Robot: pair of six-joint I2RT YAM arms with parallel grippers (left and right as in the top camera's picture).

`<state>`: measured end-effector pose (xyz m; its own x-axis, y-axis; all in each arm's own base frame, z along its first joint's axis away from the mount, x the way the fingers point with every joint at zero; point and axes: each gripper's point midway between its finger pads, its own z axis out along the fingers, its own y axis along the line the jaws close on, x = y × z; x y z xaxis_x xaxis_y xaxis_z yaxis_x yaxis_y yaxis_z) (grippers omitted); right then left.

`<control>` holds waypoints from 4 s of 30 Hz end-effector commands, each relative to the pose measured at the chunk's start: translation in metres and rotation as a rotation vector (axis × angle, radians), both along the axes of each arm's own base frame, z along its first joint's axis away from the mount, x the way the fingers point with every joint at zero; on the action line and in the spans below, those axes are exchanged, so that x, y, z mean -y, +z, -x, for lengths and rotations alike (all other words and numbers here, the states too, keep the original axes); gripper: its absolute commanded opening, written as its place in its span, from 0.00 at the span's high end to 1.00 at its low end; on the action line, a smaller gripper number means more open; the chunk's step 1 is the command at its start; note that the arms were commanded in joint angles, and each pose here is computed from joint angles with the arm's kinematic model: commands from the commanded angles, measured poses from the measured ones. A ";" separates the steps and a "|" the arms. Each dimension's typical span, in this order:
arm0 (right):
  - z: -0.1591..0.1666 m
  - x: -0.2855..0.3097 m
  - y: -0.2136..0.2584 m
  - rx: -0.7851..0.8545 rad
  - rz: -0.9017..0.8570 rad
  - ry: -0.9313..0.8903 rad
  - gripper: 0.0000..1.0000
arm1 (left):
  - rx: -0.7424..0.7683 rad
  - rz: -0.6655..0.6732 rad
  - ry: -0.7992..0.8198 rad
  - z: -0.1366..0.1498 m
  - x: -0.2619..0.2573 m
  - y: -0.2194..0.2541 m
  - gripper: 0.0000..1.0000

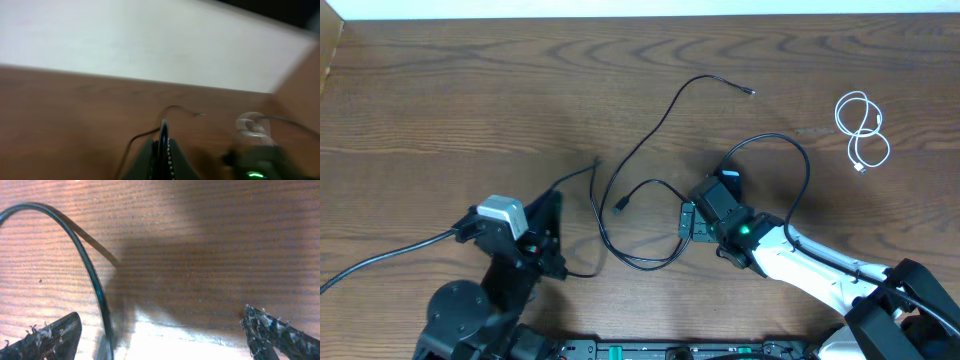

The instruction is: Untangle cables

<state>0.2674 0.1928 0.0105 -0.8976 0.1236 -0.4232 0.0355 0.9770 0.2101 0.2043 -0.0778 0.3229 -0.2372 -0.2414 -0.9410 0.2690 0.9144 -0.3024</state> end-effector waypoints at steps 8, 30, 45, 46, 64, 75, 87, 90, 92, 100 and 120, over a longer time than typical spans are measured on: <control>-0.003 0.001 0.000 0.004 0.005 -0.017 0.01 | -0.140 -0.125 0.541 0.002 -0.095 -0.046 0.92; -0.003 0.001 0.000 0.004 0.005 -0.018 0.01 | -0.635 -0.205 0.459 -0.019 -0.053 -0.197 0.86; -0.003 0.001 0.000 0.004 0.006 -0.018 0.01 | -0.998 -0.304 0.317 -0.027 -0.011 -0.296 0.64; -0.003 0.001 0.000 0.004 0.006 -0.018 0.01 | -1.013 -0.311 0.315 -0.027 -0.010 -0.300 0.62; -0.003 0.001 0.000 0.004 0.006 -0.018 0.01 | -0.997 -0.293 0.261 -0.043 0.004 -0.301 0.48; -0.003 0.001 0.000 0.004 0.006 -0.018 0.01 | -0.891 -0.119 0.263 -0.053 0.015 -0.256 0.48; -0.003 0.001 0.000 0.004 0.006 -0.017 0.01 | -1.013 -0.180 0.298 -0.052 0.014 -0.310 0.49; -0.003 0.001 0.000 0.004 0.006 -0.017 0.01 | -1.034 -0.198 0.306 -0.051 0.013 -0.319 0.57; -0.003 0.001 0.000 0.004 0.006 -0.017 0.01 | -1.048 -0.214 0.314 -0.049 0.010 -0.323 0.60; -0.003 0.001 0.000 0.004 0.006 -0.017 0.01 | -1.047 -0.291 0.377 -0.046 -0.006 -0.327 0.66; -0.003 0.001 0.000 0.004 0.006 -0.018 0.01 | -0.994 -0.214 0.406 -0.058 -0.013 -0.310 0.66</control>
<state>0.2674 0.1927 0.0105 -0.8975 0.1254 -0.4228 0.0374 0.9769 0.2104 0.2614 -0.0711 0.0091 -0.8666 -0.3140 -0.3877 -0.3238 0.9452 -0.0417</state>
